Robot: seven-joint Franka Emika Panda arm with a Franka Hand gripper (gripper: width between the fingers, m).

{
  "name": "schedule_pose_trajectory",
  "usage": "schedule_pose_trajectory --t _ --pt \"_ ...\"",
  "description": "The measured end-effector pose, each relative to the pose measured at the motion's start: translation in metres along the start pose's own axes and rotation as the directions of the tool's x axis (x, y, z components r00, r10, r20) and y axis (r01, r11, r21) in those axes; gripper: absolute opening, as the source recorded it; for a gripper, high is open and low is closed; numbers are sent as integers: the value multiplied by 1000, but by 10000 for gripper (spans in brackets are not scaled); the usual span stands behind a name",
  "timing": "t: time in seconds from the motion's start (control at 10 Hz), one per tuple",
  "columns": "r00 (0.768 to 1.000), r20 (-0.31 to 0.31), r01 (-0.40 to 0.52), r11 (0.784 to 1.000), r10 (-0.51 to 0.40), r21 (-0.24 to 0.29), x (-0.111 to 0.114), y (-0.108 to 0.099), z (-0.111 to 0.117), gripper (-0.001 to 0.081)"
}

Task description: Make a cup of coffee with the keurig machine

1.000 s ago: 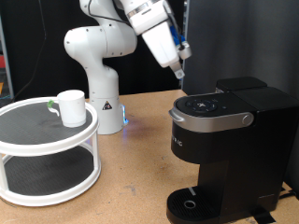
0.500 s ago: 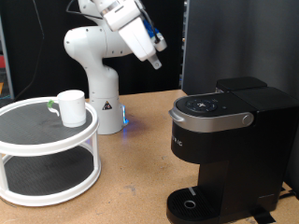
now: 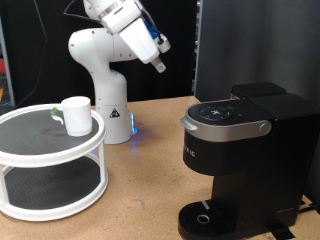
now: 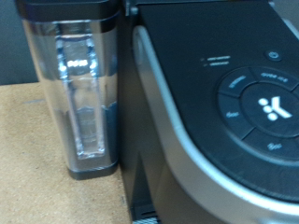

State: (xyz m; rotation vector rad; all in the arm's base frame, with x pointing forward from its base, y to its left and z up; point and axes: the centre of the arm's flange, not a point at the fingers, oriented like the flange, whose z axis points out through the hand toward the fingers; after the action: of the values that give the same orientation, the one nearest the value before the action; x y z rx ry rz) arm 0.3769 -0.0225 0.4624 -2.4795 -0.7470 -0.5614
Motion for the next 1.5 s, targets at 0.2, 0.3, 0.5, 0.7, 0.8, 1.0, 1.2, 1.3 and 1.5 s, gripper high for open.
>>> schedule_pose_trajectory --t 0.2,0.3,0.5,0.7,0.8,1.0,1.2,1.3,1.5 --pt "998 25 55 995 -57 78 -25 0 -9 1" --pt "995 44 86 990 -92 116 -38 0 -15 1" --pt "990 75 104 983 -116 154 -61 1 -31 1" --pt "990 76 104 982 -117 156 -68 -2 -36 1" --pt "995 28 94 989 -98 118 -67 3 -37 1" --pt "999 -9 43 997 -43 57 -85 9 -40 1" --pt "1000 -2 -8 1000 8 20 -113 14 -49 1" --pt "1000 -3 -27 999 27 28 -125 15 -56 1" --pt "999 -13 -33 999 34 37 -132 13 -62 1"
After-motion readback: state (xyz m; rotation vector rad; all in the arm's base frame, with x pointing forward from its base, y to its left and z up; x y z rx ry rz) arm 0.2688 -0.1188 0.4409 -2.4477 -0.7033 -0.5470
